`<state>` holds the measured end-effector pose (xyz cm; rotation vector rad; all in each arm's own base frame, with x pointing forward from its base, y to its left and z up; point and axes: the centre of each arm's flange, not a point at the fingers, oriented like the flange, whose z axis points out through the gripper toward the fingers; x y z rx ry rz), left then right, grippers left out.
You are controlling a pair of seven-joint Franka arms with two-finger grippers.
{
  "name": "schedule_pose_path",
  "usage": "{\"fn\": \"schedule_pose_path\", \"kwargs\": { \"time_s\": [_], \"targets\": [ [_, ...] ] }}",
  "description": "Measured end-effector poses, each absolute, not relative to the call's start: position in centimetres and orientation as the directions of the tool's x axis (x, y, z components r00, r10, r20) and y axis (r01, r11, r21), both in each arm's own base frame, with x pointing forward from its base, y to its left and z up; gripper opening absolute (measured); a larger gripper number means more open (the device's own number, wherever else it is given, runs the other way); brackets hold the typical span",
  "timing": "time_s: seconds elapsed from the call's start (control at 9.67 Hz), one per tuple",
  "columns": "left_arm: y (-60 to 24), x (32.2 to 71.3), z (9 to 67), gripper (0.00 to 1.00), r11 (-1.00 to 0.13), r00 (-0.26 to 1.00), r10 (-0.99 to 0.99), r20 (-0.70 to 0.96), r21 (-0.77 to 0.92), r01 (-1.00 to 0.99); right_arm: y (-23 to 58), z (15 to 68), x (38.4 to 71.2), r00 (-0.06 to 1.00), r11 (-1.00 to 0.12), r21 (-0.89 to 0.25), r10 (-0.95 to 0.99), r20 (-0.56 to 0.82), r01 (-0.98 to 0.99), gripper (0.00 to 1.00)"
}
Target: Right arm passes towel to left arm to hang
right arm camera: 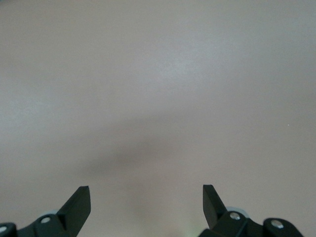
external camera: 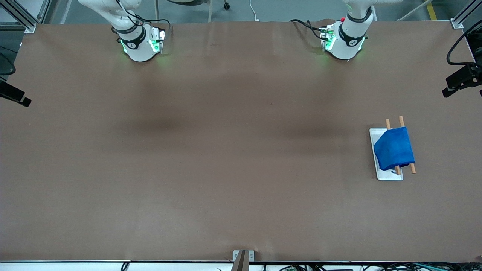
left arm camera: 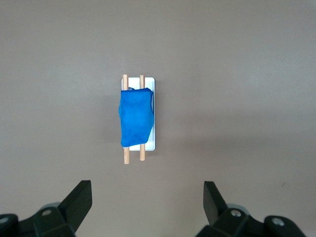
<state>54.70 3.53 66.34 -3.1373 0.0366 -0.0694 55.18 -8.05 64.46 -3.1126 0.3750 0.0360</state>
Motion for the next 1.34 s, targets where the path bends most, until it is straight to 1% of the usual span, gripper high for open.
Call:
{"fn": "schedule_pose_path", "kwargs": {
  "time_s": [0.41,1.34],
  "targets": [
    [2.8,52.8,66.0,1.0,-1.0,0.999,0.005,0.04,0.0,0.005,-8.1,64.5,55.2,0.971,-0.971,-0.003,-0.239,-0.024,-0.239,1.0],
    [0.4,53.1,65.7,1.0,-1.0,0.999,-0.023,0.034,-0.002,-0.023,-8.2,64.4,55.1,0.97,-0.97,-0.003,-0.242,-0.026,-0.242,1.0]
  ]
}}
